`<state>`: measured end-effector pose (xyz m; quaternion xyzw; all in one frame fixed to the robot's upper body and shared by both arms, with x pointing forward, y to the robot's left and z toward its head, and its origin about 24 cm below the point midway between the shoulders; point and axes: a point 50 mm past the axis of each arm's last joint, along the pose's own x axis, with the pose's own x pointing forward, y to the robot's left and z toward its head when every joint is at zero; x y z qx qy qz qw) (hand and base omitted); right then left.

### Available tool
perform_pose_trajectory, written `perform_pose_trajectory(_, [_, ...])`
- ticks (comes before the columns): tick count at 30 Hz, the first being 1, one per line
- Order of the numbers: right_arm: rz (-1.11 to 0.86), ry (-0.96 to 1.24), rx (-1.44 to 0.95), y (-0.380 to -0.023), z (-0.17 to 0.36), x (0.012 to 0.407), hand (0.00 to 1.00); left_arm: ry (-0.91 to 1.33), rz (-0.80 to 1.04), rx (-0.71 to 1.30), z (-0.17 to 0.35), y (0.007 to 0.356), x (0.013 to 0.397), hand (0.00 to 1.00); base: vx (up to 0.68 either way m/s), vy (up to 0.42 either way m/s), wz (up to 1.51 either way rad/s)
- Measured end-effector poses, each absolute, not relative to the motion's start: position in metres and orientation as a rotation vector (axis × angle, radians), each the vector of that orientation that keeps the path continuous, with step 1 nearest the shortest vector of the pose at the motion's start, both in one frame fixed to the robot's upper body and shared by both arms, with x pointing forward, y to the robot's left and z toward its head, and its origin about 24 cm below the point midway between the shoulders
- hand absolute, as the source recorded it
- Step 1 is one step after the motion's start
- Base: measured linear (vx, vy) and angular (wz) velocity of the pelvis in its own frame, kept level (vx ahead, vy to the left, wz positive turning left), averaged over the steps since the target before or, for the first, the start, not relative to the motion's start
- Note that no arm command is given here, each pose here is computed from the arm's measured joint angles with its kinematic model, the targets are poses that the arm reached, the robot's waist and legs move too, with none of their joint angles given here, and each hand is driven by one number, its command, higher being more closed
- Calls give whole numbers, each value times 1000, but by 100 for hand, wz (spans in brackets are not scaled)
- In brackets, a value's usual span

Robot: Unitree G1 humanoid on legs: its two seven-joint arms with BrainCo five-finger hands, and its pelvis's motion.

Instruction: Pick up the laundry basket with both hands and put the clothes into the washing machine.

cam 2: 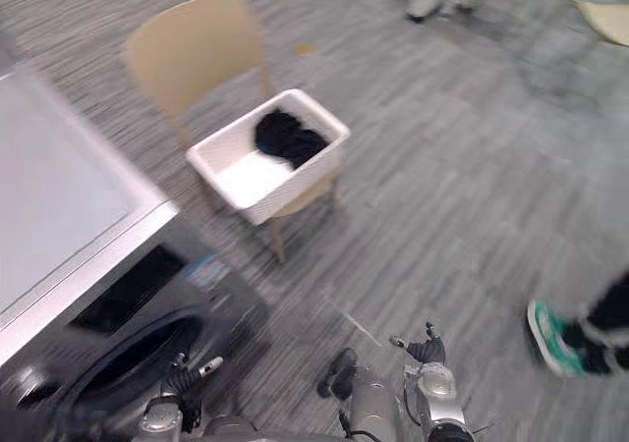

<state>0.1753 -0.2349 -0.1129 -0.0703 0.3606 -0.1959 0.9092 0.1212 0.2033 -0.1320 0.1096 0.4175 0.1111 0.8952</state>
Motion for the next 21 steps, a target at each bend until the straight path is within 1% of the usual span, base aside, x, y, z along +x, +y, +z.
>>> perform_pose_trajectory(3, [-402,761,-169,-240,-113,175,0,861,215,196,-133,193,122,0,214,-7,-205])
perform_pose_trajectory(6, [-403,822,-168,-240,-121,166,0,843,211,213,-131,195,122,0,276,97,-183])
perform_pose_trajectory(11, [-390,811,-163,-236,-120,170,0,870,189,206,-135,188,112,0,327,135,-92])
perform_pose_trajectory(14, [-392,797,-177,-242,-116,175,0,842,175,225,-132,186,122,0,429,163,13])
perform_pose_trajectory(16, [-381,806,-186,-243,-118,171,0,868,177,223,-136,185,116,0,408,183,24])
perform_pose_trajectory(17, [-367,813,-177,-236,-120,170,0,879,174,240,-137,190,115,0,439,168,55])
perform_pose_trajectory(19, [-359,830,-162,-230,-124,165,0,895,174,281,-137,201,111,0,521,101,133])
perform_pose_trajectory(21, [-364,842,-167,-233,-125,160,0,916,165,286,-139,201,107,0,663,31,140])
